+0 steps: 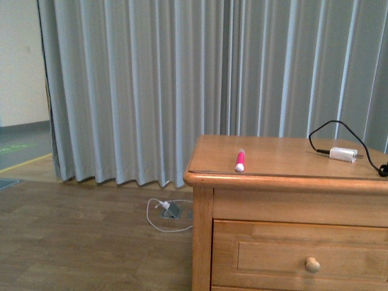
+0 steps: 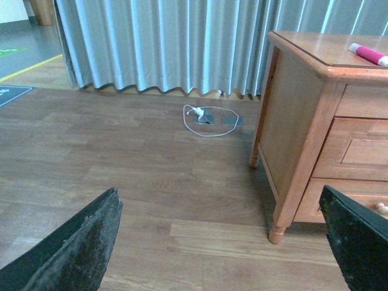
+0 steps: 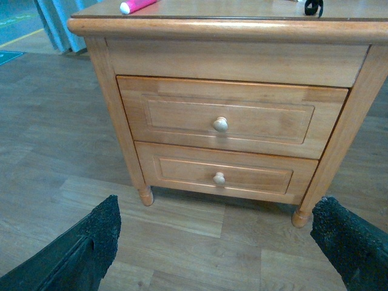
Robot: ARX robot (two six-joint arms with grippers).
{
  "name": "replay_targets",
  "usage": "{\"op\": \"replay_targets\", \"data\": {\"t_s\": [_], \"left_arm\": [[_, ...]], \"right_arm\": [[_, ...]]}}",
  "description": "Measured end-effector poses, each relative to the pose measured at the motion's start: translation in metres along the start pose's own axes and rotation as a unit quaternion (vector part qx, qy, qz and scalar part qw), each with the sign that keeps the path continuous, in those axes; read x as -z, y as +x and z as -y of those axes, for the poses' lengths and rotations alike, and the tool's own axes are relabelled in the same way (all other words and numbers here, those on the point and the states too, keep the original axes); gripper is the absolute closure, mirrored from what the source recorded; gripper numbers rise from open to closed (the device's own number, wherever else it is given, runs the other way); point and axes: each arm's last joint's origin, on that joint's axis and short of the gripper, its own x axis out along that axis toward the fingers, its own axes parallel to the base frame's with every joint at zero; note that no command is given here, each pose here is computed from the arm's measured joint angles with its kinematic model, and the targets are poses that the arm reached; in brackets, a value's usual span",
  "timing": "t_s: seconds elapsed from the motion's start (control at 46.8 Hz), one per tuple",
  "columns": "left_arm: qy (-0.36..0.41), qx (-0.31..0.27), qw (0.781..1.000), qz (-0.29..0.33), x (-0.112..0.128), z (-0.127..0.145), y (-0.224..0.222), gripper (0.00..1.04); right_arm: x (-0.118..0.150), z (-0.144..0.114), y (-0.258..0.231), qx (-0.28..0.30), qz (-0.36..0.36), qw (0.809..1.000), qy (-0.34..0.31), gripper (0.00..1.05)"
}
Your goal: Place pink marker in drawer with both arms
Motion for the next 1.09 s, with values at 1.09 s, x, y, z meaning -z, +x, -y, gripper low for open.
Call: {"op": "replay_targets", "data": {"t_s": [1.09], "left_arm": [[0.000,0.000,1.000,0.000,0.000,0.000,0.000,0.06]], "right_arm": [[0.005,-0.037,0.251,0.026,-0.079,0.997,-0.002,0.08]]}}
